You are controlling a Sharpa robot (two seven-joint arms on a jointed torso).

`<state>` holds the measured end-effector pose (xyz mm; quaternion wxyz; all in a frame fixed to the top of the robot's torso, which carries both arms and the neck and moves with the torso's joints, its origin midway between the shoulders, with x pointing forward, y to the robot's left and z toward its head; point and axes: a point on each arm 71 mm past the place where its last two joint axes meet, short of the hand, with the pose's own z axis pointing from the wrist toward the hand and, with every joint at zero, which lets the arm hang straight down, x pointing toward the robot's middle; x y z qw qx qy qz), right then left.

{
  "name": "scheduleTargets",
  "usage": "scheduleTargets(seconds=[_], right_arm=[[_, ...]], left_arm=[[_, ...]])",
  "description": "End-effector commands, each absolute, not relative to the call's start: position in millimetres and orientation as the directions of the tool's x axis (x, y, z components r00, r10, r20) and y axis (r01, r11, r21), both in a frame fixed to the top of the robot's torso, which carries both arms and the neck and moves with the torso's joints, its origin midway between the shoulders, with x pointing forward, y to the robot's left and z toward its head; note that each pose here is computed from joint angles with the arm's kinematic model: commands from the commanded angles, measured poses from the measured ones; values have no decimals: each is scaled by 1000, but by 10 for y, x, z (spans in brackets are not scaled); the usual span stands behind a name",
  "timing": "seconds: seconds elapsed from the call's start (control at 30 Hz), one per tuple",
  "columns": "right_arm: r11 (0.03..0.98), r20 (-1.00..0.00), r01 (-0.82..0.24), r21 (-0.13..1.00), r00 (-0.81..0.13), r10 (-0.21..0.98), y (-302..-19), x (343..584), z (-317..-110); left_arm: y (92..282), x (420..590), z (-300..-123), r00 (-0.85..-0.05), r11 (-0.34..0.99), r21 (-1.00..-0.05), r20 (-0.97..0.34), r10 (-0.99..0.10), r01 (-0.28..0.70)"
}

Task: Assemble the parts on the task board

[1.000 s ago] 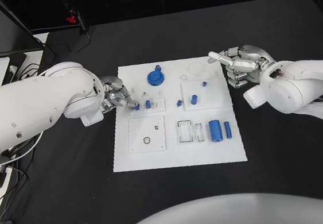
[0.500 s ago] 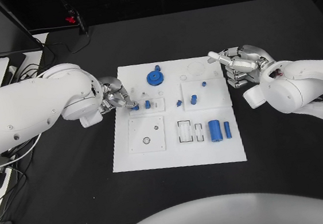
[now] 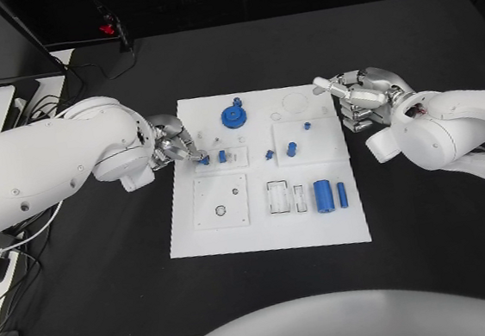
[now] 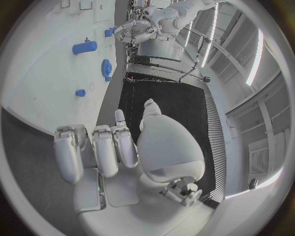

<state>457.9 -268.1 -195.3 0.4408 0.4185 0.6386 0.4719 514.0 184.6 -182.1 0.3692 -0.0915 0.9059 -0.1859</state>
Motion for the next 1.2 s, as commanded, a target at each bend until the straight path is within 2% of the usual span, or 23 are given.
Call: scheduleTargets(seconds=[0.03, 0.8, 1.2], right_arm=[[200, -163, 114, 973, -268, 949, -2668, 4577, -1943], [199, -162, 115, 973, -272, 949, -2661, 4573, -1943], [200, -162, 118, 973, -270, 949, -2663, 4576, -1946]], left_arm=[[1853, 5152, -1819, -704, 915, -402, -642, -305, -29], [1827, 5132, -1882, -742, 931, -364, -616, -265, -30], [1822, 5135, -1879, -733, 926, -377, -622, -276, -28]])
